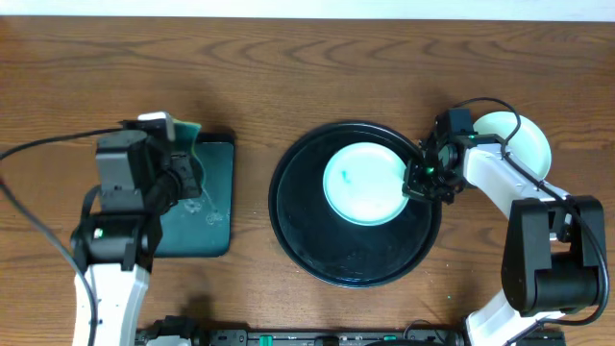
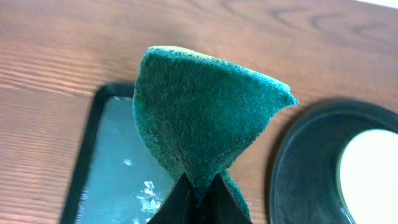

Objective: Clean dirty plates on tray and stack at the side
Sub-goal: 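Carry the sponge with the left gripper onto the green plate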

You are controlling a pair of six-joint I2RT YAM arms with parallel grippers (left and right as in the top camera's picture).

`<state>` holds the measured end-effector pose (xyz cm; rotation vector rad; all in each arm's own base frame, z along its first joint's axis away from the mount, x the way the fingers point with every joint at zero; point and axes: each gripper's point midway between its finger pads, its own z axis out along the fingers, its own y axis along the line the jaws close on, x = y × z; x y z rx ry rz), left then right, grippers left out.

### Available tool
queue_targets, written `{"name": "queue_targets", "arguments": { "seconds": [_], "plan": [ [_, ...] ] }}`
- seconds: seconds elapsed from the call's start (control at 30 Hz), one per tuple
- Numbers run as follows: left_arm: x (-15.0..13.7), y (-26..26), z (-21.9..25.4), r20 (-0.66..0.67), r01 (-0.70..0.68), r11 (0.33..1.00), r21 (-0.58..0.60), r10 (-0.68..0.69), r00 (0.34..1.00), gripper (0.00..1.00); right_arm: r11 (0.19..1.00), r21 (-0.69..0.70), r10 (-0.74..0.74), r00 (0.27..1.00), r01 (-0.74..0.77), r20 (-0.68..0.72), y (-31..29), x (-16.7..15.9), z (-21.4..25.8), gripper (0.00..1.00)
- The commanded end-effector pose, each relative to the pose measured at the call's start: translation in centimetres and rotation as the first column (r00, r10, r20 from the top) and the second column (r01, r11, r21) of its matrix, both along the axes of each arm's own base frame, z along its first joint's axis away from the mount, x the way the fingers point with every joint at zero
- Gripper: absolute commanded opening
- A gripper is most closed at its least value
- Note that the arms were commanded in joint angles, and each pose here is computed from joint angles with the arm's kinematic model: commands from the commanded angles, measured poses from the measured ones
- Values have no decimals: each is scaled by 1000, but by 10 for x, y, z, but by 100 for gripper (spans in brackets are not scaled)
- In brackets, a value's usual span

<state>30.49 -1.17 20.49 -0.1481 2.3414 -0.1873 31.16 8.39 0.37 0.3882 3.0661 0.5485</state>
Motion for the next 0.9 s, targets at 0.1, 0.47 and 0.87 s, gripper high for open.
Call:
{"name": "queue_targets", "arguments": {
  "seconds": [0.1, 0.47, 0.87],
  "plan": [
    [10, -21, -30, -117, 29, 990, -137, -45, 992, 7, 997, 73, 16, 1000, -15, -23, 21, -5, -3, 1],
    [6, -89, -56, -206, 156, 968, -197, -196, 959, 7, 997, 33, 67, 998, -67, -14, 60, -13, -5, 1],
    [-1, -190, -124, -358, 176, 948, -265, -266, 895, 7, 992, 35, 118, 993, -118, 5, 81, -17, -5, 1]
  ]
}}
